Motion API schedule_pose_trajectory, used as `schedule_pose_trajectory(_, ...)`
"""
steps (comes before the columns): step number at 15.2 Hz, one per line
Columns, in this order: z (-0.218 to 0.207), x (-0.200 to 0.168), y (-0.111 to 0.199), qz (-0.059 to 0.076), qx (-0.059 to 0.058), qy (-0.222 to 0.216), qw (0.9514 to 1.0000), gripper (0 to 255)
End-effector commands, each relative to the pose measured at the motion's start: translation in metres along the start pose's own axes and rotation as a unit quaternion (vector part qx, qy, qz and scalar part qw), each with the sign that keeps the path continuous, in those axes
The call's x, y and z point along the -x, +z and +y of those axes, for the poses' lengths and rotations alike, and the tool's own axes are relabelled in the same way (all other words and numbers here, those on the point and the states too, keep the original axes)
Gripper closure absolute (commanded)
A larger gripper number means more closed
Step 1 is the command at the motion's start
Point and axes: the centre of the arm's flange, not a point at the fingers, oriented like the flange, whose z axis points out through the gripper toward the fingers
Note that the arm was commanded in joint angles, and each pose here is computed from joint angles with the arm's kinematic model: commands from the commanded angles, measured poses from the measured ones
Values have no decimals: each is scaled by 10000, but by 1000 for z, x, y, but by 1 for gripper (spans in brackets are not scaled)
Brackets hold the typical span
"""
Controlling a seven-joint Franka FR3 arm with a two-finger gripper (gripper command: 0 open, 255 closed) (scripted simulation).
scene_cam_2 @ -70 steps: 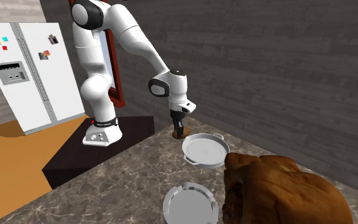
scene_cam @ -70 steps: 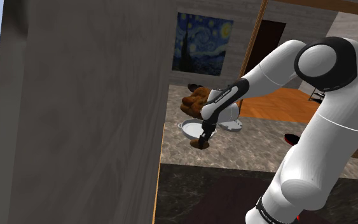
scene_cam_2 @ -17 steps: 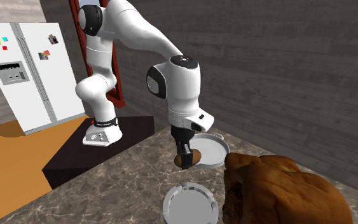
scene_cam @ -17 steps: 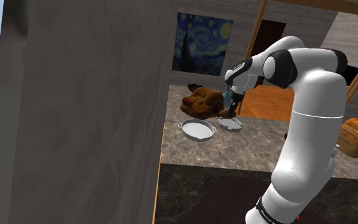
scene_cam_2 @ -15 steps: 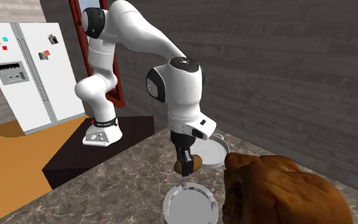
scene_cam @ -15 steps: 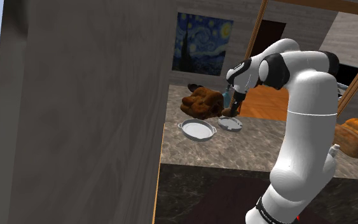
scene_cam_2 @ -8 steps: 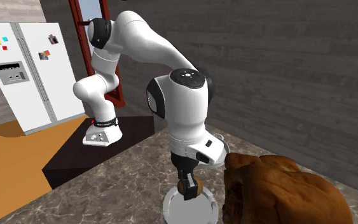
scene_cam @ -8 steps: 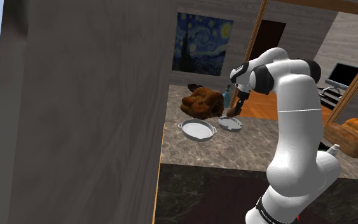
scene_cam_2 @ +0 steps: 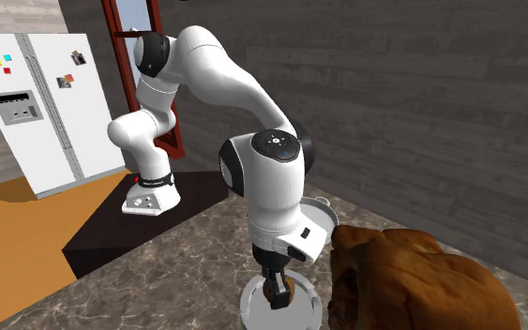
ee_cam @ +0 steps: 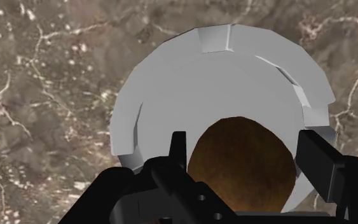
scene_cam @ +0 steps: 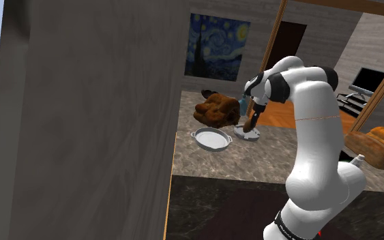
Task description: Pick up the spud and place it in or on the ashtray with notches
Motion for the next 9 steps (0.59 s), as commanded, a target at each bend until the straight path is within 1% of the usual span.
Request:
schedule_pose_trajectory(1, 1, 0, 11, 1, 2, 0, 10000, 255)
schedule_pose_trajectory(3, 1, 0, 20, 1, 2, 0, 10000, 255)
schedule_pose_trajectory(9, 1, 0, 20, 1, 2, 1, 10000, 255)
